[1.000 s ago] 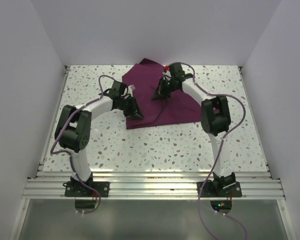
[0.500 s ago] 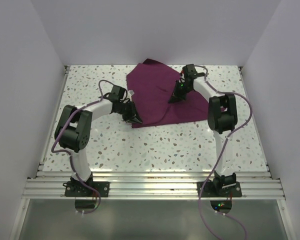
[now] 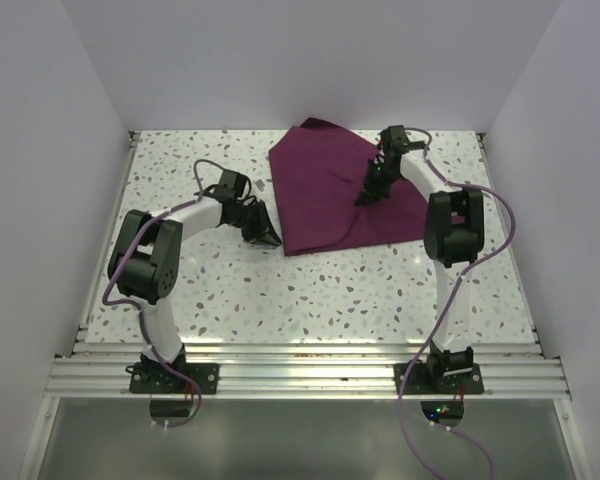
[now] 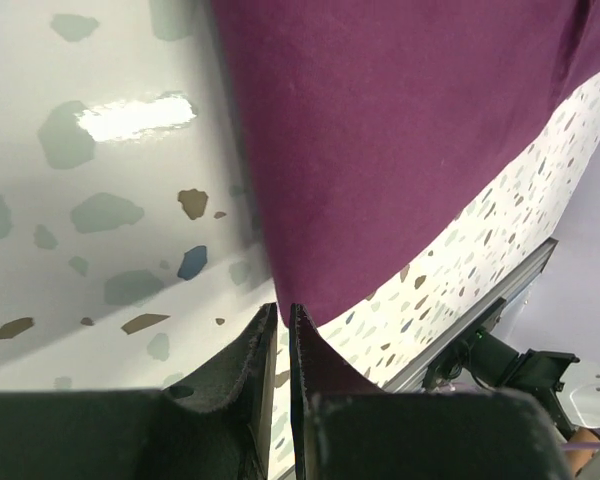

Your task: Prepare the surgical pack

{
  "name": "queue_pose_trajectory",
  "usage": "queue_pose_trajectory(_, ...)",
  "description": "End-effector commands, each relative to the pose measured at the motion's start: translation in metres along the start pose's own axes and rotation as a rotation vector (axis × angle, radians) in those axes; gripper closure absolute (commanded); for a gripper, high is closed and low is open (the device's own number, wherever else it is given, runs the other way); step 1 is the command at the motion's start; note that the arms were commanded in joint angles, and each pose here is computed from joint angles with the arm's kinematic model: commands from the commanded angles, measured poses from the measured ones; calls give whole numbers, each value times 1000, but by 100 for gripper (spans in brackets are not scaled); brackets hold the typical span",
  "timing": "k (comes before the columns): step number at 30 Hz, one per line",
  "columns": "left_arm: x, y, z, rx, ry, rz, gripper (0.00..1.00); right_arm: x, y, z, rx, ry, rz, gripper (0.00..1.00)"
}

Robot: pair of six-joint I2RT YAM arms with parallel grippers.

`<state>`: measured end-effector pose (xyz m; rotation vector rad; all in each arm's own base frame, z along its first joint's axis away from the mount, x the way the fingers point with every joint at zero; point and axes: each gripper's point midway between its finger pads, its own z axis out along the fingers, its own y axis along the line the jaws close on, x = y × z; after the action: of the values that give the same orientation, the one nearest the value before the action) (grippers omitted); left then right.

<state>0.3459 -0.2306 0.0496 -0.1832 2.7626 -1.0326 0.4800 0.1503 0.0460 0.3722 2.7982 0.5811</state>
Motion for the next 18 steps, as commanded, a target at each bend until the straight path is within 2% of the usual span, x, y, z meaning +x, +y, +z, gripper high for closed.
queue_pose_trajectory(1,-23,-4,-14,4,-61,30,87,-28,-7,-44,31,-96,-2,99)
queue_pose_trajectory(7,-42,-3,-30,-3,-117,27,86,-54,-31,-71,52,-166,56,99)
queue_pose_trajectory(18,-51,-18,-37,50,-128,26,84,-25,-77,-30,179,-53,72,100)
